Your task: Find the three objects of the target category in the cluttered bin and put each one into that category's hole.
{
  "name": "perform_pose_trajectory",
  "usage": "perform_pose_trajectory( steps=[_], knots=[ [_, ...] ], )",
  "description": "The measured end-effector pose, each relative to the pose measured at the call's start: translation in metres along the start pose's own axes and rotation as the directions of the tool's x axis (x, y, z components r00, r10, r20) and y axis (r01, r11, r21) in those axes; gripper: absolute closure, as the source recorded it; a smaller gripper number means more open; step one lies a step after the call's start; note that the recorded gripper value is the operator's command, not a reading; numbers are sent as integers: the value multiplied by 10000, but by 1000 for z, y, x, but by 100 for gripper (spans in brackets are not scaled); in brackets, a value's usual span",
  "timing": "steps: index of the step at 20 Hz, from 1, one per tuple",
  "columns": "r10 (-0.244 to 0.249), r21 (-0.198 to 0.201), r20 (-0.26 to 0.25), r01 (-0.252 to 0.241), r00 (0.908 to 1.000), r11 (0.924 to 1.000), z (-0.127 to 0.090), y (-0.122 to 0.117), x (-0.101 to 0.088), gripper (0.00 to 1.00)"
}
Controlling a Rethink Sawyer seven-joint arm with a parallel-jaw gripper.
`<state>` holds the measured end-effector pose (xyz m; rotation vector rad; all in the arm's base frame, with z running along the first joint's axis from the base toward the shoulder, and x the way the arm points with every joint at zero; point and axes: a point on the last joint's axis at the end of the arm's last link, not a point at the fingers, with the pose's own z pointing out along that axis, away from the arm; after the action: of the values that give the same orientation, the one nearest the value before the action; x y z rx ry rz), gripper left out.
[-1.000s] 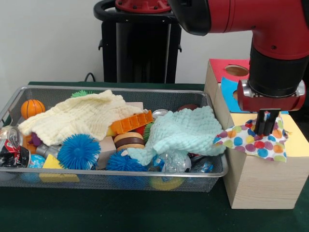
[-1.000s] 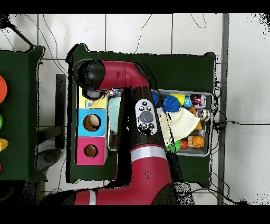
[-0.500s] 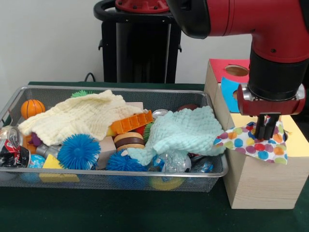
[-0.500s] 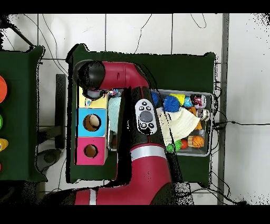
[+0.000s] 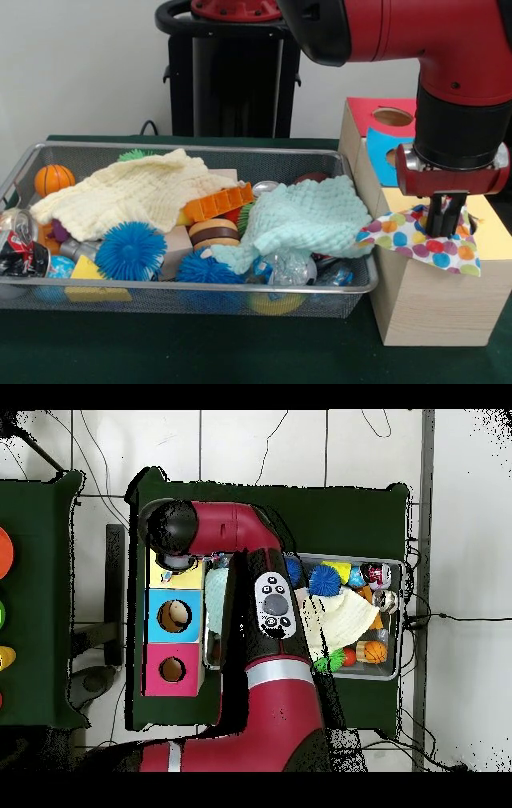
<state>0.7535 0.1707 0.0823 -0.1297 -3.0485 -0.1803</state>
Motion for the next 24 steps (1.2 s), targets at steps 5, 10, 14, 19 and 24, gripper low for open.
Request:
perform_pose_trajectory(
  steps=[5, 10, 14, 19, 24],
  knots=[
    [-5, -5, 77, 5, 10000, 10000, 0, 0, 0, 100],
    [-9, -8, 139, 9, 9999, 10000, 0, 0, 1, 100],
    [-26, -7, 278, 26, 9996, 10000, 0, 1, 3, 100],
    [-52, -5, 502, 53, 9987, 10000, 1, 1, 4, 100],
    [-84, -2, 764, 84, 9970, 10000, 1, 2, 7, 100]
  ],
)
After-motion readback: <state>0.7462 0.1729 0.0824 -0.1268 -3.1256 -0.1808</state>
